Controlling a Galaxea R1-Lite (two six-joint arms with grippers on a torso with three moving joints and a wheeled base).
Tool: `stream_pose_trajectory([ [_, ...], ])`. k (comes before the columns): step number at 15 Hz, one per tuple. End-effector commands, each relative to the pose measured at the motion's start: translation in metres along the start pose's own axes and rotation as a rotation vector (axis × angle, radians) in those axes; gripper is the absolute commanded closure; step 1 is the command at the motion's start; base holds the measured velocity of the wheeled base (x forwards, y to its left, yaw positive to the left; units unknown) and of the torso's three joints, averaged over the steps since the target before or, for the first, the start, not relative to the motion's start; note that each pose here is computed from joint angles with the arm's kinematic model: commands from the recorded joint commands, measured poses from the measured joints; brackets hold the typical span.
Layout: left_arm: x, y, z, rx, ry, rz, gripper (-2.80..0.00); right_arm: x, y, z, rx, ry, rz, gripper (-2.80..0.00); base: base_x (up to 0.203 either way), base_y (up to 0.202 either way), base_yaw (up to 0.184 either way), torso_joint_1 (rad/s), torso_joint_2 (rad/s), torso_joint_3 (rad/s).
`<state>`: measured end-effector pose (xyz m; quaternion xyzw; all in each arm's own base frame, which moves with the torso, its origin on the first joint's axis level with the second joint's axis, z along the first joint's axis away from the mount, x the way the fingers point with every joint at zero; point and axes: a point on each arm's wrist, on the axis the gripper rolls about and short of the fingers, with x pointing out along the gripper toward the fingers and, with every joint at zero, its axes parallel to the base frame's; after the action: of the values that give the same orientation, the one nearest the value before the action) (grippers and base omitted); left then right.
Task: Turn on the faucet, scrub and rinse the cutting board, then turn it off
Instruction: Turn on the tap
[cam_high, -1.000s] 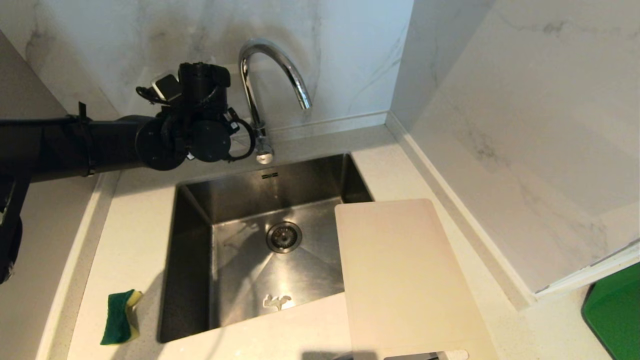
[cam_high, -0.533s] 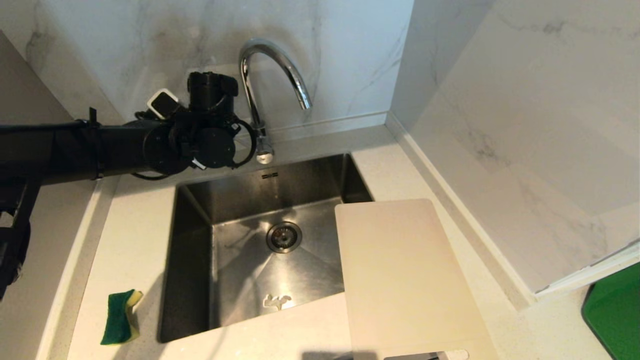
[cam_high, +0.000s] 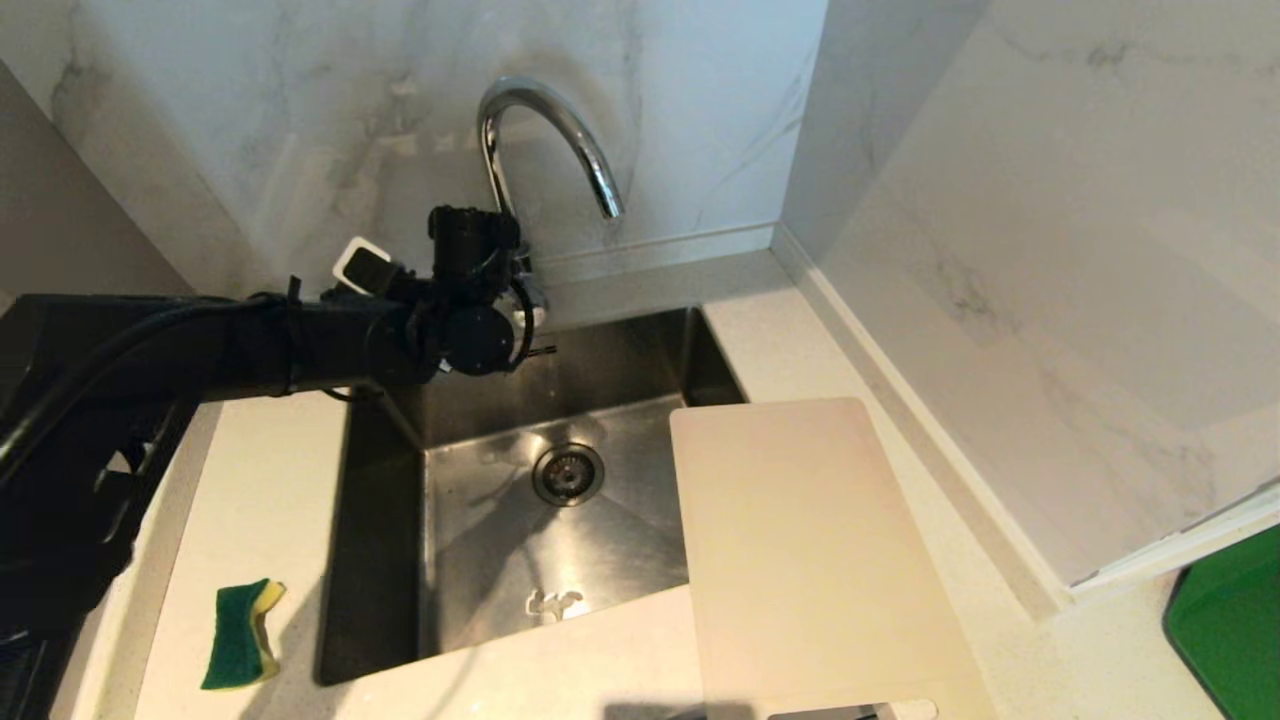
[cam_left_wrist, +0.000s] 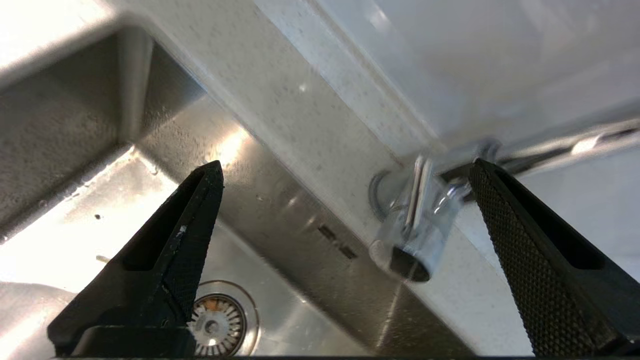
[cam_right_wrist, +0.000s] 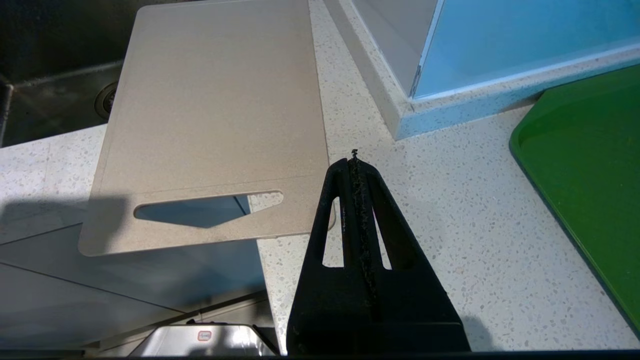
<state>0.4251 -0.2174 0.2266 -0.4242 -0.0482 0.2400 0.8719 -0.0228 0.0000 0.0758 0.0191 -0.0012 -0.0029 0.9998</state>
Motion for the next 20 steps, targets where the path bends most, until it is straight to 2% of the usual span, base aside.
stream_pose_trajectory([
  [1, 0.0, 0.003, -0.023, 0.026, -0.012, -0.015, -2.8, 0.0, 0.0, 0.0, 0.0, 0.001, 0.0, 0.0, 0.0, 0.0, 0.0, 0.0, 0.0, 0.0],
  [9, -0.002, -0.012, -0.022, 0.078, -0.1, -0.112, -2.8, 0.0, 0.0, 0.0, 0.0, 0.001, 0.0, 0.0, 0.0, 0.0, 0.0, 0.0, 0.0, 0.0],
  [19, 0.018, -0.001, -0.023, 0.098, -0.122, -0.088, -2.8, 0.0, 0.0, 0.0, 0.0, 0.0, 0.0, 0.0, 0.0, 0.0, 0.0, 0.0, 0.0, 0.0],
  [20, 0.019, -0.001, -0.023, 0.08, -0.123, -0.095, -2.8, 0.0, 0.0, 0.0, 0.0, 0.0, 0.0, 0.0, 0.0, 0.0, 0.0, 0.0, 0.0, 0.0],
])
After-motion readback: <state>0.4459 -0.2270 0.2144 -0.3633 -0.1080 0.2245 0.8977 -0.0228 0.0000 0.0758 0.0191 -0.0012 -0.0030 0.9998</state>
